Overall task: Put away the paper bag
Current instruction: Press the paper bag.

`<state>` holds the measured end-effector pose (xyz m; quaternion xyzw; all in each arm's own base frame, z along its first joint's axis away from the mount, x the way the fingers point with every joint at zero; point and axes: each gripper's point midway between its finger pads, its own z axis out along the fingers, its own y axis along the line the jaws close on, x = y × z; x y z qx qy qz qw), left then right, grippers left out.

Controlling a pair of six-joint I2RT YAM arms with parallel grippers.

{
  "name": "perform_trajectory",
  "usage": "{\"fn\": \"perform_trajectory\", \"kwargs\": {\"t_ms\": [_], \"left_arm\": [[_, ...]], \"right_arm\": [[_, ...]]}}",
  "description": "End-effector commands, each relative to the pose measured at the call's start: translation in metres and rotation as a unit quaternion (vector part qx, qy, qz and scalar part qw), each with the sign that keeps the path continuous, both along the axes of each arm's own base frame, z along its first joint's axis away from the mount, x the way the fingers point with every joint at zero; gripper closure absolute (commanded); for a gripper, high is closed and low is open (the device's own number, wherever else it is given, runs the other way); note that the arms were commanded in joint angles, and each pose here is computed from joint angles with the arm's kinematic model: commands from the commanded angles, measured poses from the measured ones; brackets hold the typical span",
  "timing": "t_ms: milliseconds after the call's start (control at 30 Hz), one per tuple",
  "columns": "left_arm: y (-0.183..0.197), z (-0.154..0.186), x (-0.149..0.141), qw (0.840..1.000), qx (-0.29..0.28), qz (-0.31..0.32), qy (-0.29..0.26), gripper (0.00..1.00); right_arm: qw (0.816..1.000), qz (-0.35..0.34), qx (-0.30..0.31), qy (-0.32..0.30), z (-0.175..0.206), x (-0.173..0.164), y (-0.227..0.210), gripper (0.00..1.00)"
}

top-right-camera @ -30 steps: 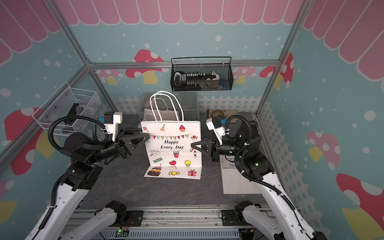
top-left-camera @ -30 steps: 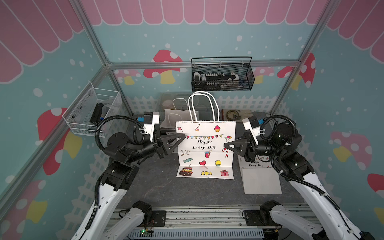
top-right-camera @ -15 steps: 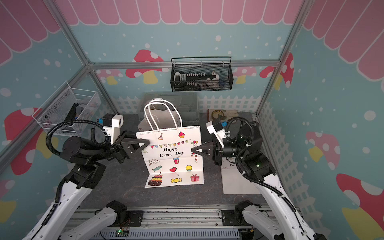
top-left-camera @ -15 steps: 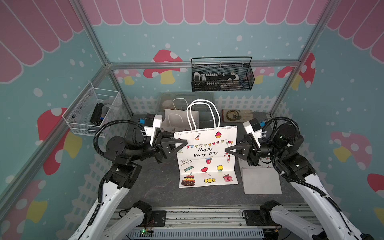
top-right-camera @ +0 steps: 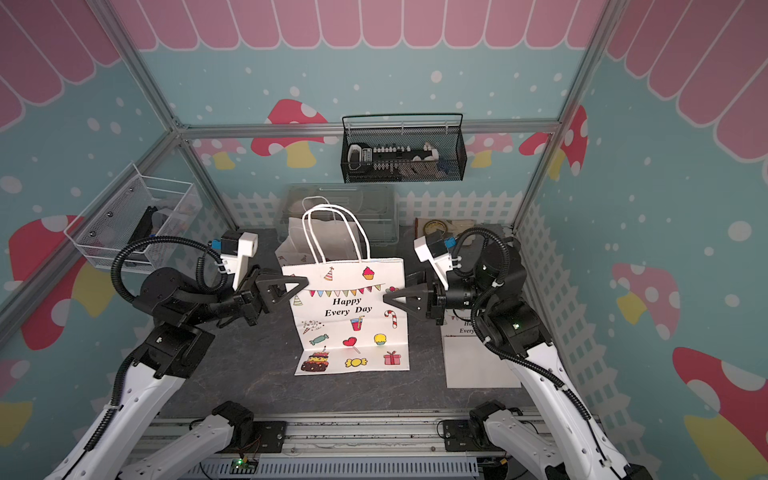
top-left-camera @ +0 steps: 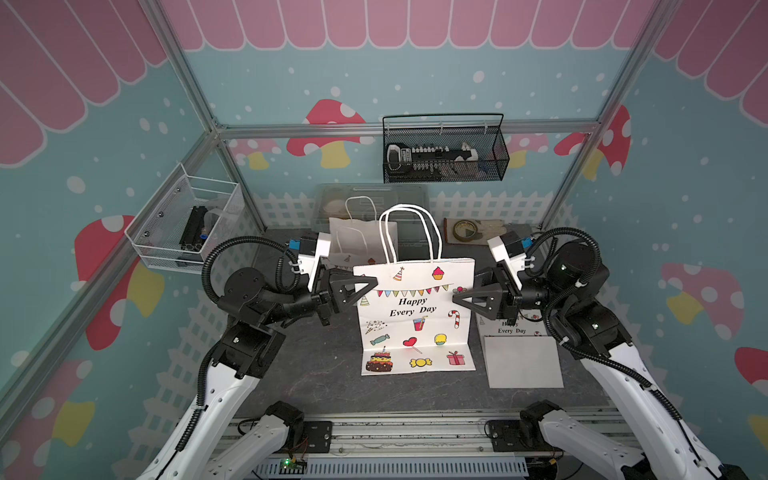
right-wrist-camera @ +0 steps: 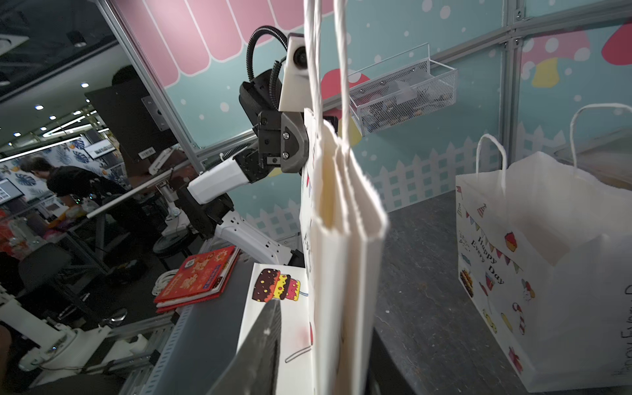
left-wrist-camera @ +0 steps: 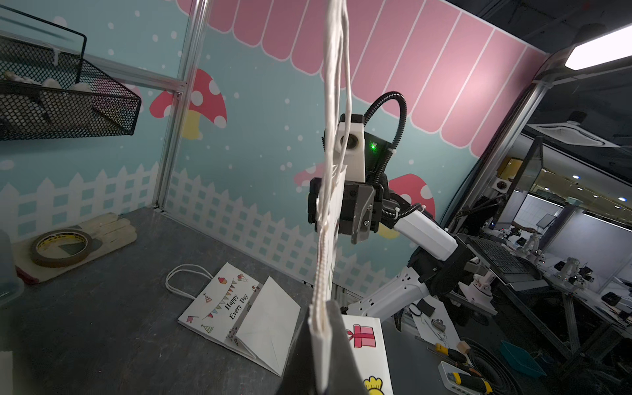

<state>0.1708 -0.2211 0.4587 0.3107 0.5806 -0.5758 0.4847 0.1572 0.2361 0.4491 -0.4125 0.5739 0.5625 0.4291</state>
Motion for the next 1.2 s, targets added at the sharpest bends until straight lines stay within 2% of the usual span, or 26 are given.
{"fn": "perform_trajectory", "kwargs": {"t_ms": [0, 100, 333, 633, 800, 933, 1167], "left_arm": [[0.001, -0.007, 0.004, 1.0, 0.006, 0.014, 0.004, 1.0], [0.002, -0.008, 0.004, 1.0, 0.007, 0.021, 0.004, 1.0], [0.004, -0.017, 0.009, 0.999, 0.016, 0.036, 0.008, 1.0], [0.005, -0.027, 0.016, 0.998, 0.023, 0.053, 0.02, 1.0], [0.007, -0.028, 0.018, 0.997, 0.024, 0.066, 0.025, 0.82], [0.011, -0.023, 0.018, 0.996, 0.021, 0.081, 0.018, 0.73], [0.007, -0.034, 0.017, 0.997, 0.023, 0.064, 0.033, 0.58]], "right_arm": [[0.999, -0.003, 0.013, -0.047, 0.023, 0.001, -0.001, 0.62], [0.998, -0.004, 0.018, -0.054, 0.029, 0.005, 0.001, 0.63], [0.998, -0.009, 0.019, -0.054, 0.028, 0.008, 0.001, 0.84], [0.998, -0.03, 0.019, -0.052, 0.028, 0.015, -0.003, 0.97], [0.998, -0.035, 0.016, -0.046, 0.022, 0.017, -0.003, 1.0], [0.998, -0.036, 0.017, -0.043, 0.018, 0.017, -0.003, 1.0], [0.998, -0.036, 0.02, -0.043, 0.018, 0.015, -0.005, 1.0]]}}
